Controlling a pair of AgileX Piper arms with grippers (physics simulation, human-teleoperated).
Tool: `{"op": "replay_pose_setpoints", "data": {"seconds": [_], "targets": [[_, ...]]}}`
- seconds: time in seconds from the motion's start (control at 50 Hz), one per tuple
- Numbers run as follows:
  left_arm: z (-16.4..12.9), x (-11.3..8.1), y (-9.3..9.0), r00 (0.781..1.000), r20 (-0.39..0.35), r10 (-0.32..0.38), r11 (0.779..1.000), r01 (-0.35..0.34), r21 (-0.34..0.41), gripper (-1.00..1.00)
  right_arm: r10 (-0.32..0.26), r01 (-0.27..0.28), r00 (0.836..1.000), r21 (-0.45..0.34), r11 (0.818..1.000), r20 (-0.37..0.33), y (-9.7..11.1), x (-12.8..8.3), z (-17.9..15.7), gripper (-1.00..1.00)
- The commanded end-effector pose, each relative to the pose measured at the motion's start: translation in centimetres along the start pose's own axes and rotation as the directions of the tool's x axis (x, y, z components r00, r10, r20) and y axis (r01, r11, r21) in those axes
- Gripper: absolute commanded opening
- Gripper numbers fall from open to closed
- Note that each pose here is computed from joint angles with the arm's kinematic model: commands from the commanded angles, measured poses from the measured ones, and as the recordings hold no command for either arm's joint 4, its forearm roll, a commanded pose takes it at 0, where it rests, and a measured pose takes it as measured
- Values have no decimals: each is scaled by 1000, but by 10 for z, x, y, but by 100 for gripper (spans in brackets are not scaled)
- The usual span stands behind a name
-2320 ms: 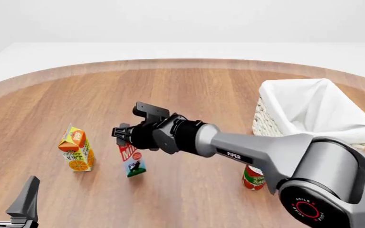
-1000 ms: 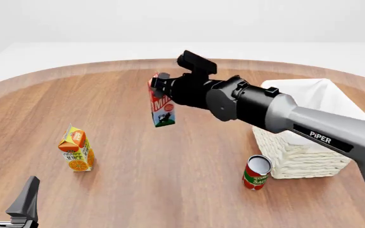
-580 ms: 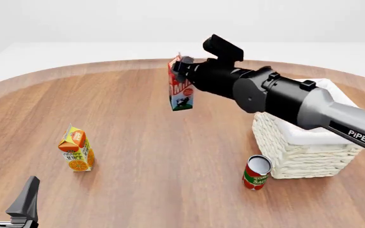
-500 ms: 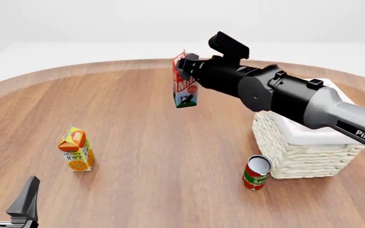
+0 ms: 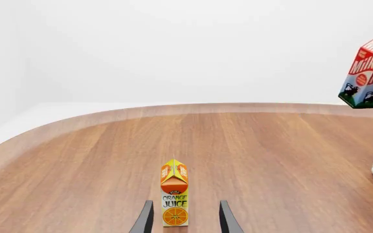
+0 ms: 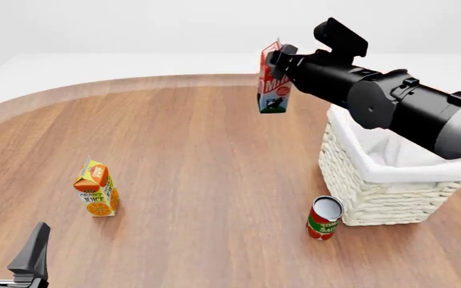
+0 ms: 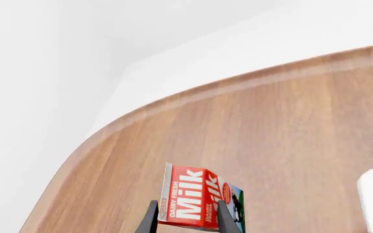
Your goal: Pick the milk and place it in the basket.
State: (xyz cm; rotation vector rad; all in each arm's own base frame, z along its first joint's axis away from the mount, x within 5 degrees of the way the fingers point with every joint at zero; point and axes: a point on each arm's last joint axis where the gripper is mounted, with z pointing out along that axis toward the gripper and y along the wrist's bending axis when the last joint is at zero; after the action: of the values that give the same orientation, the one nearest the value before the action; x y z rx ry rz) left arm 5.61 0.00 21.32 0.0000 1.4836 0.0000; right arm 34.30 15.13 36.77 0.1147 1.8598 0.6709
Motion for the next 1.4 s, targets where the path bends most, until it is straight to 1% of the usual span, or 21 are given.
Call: {"op": "replay_pose_setpoints", "data": {"seconds": [0.02,0.06,0.12,0.26,0.32,0.6,0.82,0.92,1.22,1.24,1.34,1.36,1.4], "targets": [[0,0,0,1000,0,0,1000,0,0,100,12,-15,994,33,999,113,-17,-33,-24,-100],[0,0,0,1000,0,0,1000,0,0,100,14,-18,993,35,999,117,-18,-34,-26,-100],[0,0,0,1000,0,0,1000,0,0,100,8,-15,991,50,999,136,-24,-39,-32,-100],[0,0,0,1000,0,0,1000,0,0,100,6,-19,987,79,997,161,-35,-44,-41,-100],[0,0,0,1000,0,0,1000,0,0,100,5,-24,984,104,994,179,-44,-47,-48,-100],[0,0,0,1000,0,0,1000,0,0,100,-5,-35,972,168,985,234,-66,-58,-69,-100],[0,0,0,1000,0,0,1000,0,0,100,-7,-47,969,209,977,248,-82,-55,-76,-100],[0,0,0,1000,0,0,1000,0,0,100,-9,-55,966,239,969,257,-94,-54,-80,-100],[0,0,0,1000,0,0,1000,0,0,100,-7,-70,964,275,959,267,-106,-49,-91,-100],[0,0,0,1000,0,0,1000,0,0,100,-6,-73,963,284,956,269,-110,-47,-93,-100],[0,0,0,1000,0,0,1000,0,0,100,-6,-77,962,294,953,272,-114,-46,-95,-100],[0,0,0,1000,0,0,1000,0,0,100,-8,-79,962,305,949,275,-118,-46,-96,-100],[0,0,0,1000,0,0,1000,0,0,100,-7,-81,961,309,948,276,-119,-45,-96,-100]]}}
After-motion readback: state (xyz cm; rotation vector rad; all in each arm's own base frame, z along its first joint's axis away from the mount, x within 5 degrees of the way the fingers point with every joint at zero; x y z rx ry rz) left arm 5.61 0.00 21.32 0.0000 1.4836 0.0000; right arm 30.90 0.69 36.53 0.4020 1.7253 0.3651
